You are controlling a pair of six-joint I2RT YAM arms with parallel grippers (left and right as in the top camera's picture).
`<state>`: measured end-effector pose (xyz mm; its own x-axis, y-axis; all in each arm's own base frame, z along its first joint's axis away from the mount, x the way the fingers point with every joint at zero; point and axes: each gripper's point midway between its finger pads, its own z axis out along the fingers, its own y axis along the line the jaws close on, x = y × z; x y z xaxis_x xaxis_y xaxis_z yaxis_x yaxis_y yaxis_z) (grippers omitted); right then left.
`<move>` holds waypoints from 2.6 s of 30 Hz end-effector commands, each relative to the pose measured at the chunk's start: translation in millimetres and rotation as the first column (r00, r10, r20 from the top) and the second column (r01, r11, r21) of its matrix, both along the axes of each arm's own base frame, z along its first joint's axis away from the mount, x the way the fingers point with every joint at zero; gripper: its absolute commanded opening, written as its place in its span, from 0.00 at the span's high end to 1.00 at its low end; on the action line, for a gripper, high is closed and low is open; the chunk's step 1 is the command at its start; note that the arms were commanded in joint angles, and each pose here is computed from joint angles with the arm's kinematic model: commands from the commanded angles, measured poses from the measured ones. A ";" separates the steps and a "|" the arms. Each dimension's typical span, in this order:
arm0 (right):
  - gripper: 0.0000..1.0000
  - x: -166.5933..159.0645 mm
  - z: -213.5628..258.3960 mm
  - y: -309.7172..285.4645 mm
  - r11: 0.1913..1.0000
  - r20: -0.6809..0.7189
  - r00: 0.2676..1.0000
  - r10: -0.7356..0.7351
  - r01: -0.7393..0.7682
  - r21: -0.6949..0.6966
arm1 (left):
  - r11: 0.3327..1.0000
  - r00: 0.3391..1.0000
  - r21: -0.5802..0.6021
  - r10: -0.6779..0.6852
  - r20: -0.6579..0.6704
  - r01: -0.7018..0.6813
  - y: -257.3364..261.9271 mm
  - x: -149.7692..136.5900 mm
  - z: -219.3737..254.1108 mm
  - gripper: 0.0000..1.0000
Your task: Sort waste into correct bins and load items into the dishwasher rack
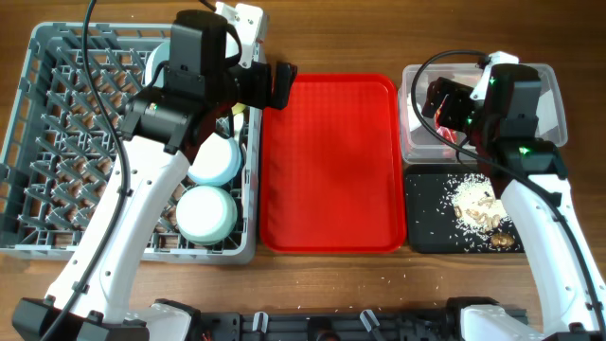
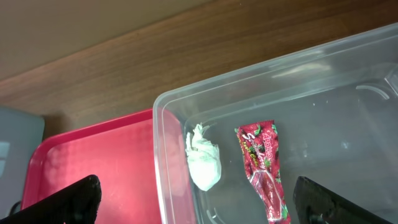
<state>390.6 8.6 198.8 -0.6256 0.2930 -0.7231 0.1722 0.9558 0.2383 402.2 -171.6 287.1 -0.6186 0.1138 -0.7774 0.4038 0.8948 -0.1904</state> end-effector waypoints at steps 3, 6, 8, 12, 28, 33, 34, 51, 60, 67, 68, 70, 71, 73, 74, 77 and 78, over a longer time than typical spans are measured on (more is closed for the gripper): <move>0.00 -35.2 30.0 3.6 1.000 0.112 0.993 0.024 -0.023 -0.003 | 1.000 1.000 -0.022 -0.003 -0.004 0.003 -1.3 0.4 2.9 0.00; 0.00 -71.5 47.8 2.8 1.000 0.214 0.977 0.023 -0.023 -0.003 | 1.000 1.000 -0.022 -0.003 -0.004 0.003 -1.3 0.4 2.9 0.00; 0.00 -87.9 51.6 2.4 1.000 0.256 0.966 0.023 -0.023 -0.002 | 1.000 1.000 -0.022 -0.003 -0.004 0.003 -1.3 0.4 2.9 0.00; 0.00 -133.2 58.4 1.3 1.000 0.392 0.920 0.022 -0.023 -0.003 | 1.000 1.000 -0.022 -0.003 -0.004 0.003 -1.3 0.4 2.9 0.00; 0.00 -146.2 9.3 -6.6 0.999 0.746 0.665 -0.018 0.036 -0.008 | 1.000 1.000 -0.022 -0.003 -0.004 0.003 -1.3 0.4 2.9 0.00; 0.00 -144.1 -21.3 1.9 0.969 0.642 0.748 0.169 -0.007 -0.248 | 1.000 1.000 -0.022 -0.003 -0.004 0.003 -1.3 0.4 2.9 0.00; 0.00 -144.1 -21.5 2.3 0.952 0.632 0.747 0.208 -0.008 -0.305 | 1.000 1.000 -0.022 -0.003 -0.004 0.003 -1.4 0.4 2.9 0.00; 0.00 -144.1 -21.3 2.3 0.949 0.630 0.746 0.215 -0.008 -0.315 | 1.000 1.000 -0.022 -0.003 -0.004 0.003 -1.3 0.4 2.9 0.00; 0.00 -144.1 -21.3 2.3 0.949 0.630 0.746 0.215 -0.008 -0.315 | 1.000 1.000 -0.022 -0.003 -0.004 0.003 -1.3 0.4 2.9 0.00; 0.00 -144.1 -21.4 2.3 0.949 0.630 0.747 0.215 -0.008 -0.315 | 1.000 0.998 0.002 0.002 -0.069 -0.002 8.0 -23.5 -0.5 0.00; 0.00 -144.1 -21.4 2.3 0.949 0.630 0.747 0.215 -0.008 -0.315 | 1.000 0.998 -0.002 0.003 -0.055 -0.003 10.7 -31.4 8.7 0.00; 0.00 -144.1 -21.4 2.3 0.949 0.630 0.747 0.215 -0.008 -0.315 | 1.000 1.000 -0.011 0.012 -0.028 -0.012 20.2 -48.3 26.9 0.00; 0.00 -144.1 -21.4 2.3 0.949 0.630 0.747 0.215 -0.008 -0.315 | 0.999 0.999 -0.006 0.033 -0.029 -0.033 32.3 -63.6 34.5 0.00; 0.00 -144.1 -21.4 2.3 0.949 0.630 0.747 0.215 -0.008 -0.315 | 0.996 0.996 -0.009 0.085 -0.017 -0.085 58.1 -90.9 40.5 0.00; 0.00 -144.1 -21.4 2.3 0.949 0.630 0.747 0.215 -0.008 -0.315 | 0.994 0.994 -0.014 0.112 -0.003 -0.112 69.9 -101.4 39.5 0.00; 0.00 -144.1 -21.3 2.3 0.949 0.630 0.746 0.215 -0.008 -0.315 | 0.978 0.977 -0.032 0.209 0.047 -0.208 104.7 -133.5 22.2 0.00; 0.01 -144.1 -21.4 2.3 0.949 0.630 0.747 0.215 -0.008 -0.314 | 0.971 0.968 -0.044 0.240 0.079 -0.237 114.4 -144.6 12.0 0.00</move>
<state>247.2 8.2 175.4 0.0007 -0.0063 -1.0000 -0.0229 0.9997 -0.0063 279.8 -78.8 324.6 -0.5785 -0.0049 -0.8157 0.2599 0.9468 -0.1900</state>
